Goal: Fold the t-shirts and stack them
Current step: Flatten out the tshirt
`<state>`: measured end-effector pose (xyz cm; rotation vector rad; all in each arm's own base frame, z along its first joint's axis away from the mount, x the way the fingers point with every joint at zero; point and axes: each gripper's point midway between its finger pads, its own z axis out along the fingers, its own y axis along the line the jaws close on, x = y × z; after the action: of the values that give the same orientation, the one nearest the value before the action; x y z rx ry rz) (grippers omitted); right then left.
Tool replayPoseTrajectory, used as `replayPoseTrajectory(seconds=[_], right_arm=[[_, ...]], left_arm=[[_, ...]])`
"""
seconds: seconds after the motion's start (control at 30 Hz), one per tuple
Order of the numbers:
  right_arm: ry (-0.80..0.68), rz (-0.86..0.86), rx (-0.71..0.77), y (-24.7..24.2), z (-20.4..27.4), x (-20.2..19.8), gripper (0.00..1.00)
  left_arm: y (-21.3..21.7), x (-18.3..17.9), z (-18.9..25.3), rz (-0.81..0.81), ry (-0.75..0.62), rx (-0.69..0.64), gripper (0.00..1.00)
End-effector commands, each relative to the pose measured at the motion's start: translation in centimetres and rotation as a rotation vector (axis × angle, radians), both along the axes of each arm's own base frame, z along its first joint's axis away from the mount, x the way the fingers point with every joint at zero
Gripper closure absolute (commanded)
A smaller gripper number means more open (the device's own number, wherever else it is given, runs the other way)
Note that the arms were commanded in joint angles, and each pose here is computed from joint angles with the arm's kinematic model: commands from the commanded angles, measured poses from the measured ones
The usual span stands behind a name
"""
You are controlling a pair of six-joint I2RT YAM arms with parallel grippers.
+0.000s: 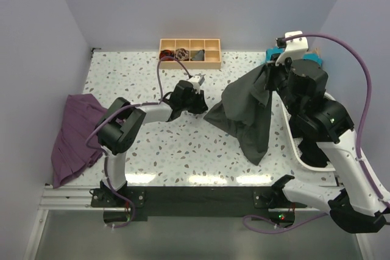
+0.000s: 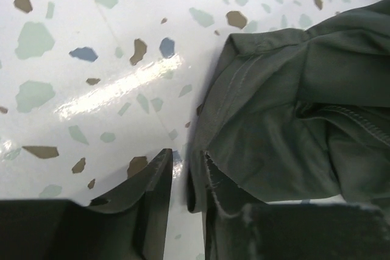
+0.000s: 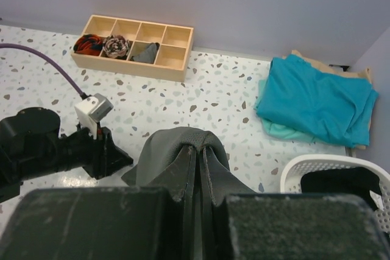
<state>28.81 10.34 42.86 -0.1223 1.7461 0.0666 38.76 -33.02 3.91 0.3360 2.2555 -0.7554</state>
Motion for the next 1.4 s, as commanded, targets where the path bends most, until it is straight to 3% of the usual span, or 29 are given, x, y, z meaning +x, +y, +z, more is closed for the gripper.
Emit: replayPoseTrajectory(seconds=[0.0, 0.17, 0.33, 0.43, 0.47, 0.53, 0.57, 0.67, 0.83, 1.17, 1.33, 1.37], right_arm=[[-0.025, -0.017, -0.002, -0.4, 0.4, 0.0, 1.0], [-0.027, -0.026, -0.004, -0.5, 0.2, 0.1, 1.0], [-0.026, -0.025, 0.001, -0.5, 0.0, 0.1, 1.0], [-0.025, -0.022, 0.002, -0.4, -0.2, 0.0, 1.0], [-0.025, -0.022, 0.002, -0.5, -0.2, 0.0, 1.0], [-0.022, -0.019, 0.001, -0.4, -0.4, 0.0, 1.0], [-0.022, -0.023, 0.002, -0.4, -0.5, 0.1, 1.0], [-0.016, -0.024, -0.004, -0.5, -0.8, 0.0, 1.0], [-0.019, -0.029, -0.002, -0.5, -0.9, 0.1, 1.0], [-0.006, -0.034, -0.014, -0.4, -1.4, 0.5, 1.0], [-0.018, -0.066, -0.02, -1.3, -1.1, 0.1, 1.0], [-0.025, -0.075, -0.017, -1.6, -0.9, -0.2, 1.0]], left_arm=[[-2.4, 0.3, 4.5, -0.081, -0.103, -0.115, 0.69], [-3.0, -1.0, 3.3, -0.114, -0.079, -0.099, 0.76], [-2.9, -1.9, 1.6, -0.105, -0.06, -0.038, 0.69], [-2.4, -1.9, 0.6, -0.078, -0.054, 0.011, 0.53], [-2.0, -1.9, 0.2, -0.061, -0.053, 0.032, 0.4], [-1.9, -2.0, -0.1, -0.051, -0.054, 0.05, 0.37], [-1.5, -1.9, -0.2, -0.029, -0.06, 0.069, 0.31], [-1.1, -1.8, -0.8, -0.017, -0.058, 0.1, 0.28], [-1.4, -2.3, -1.6, -0.036, -0.045, 0.118, 0.37], [-4.4, -4.8, -2.1, -0.156, -0.003, 0.045, 1.0], [-2.5, -3.0, 2.2, -0.087, -0.079, 0.087, 1.0], [-1.3, -2.5, 4.9, -0.043, -0.115, 0.103, 1.0]])
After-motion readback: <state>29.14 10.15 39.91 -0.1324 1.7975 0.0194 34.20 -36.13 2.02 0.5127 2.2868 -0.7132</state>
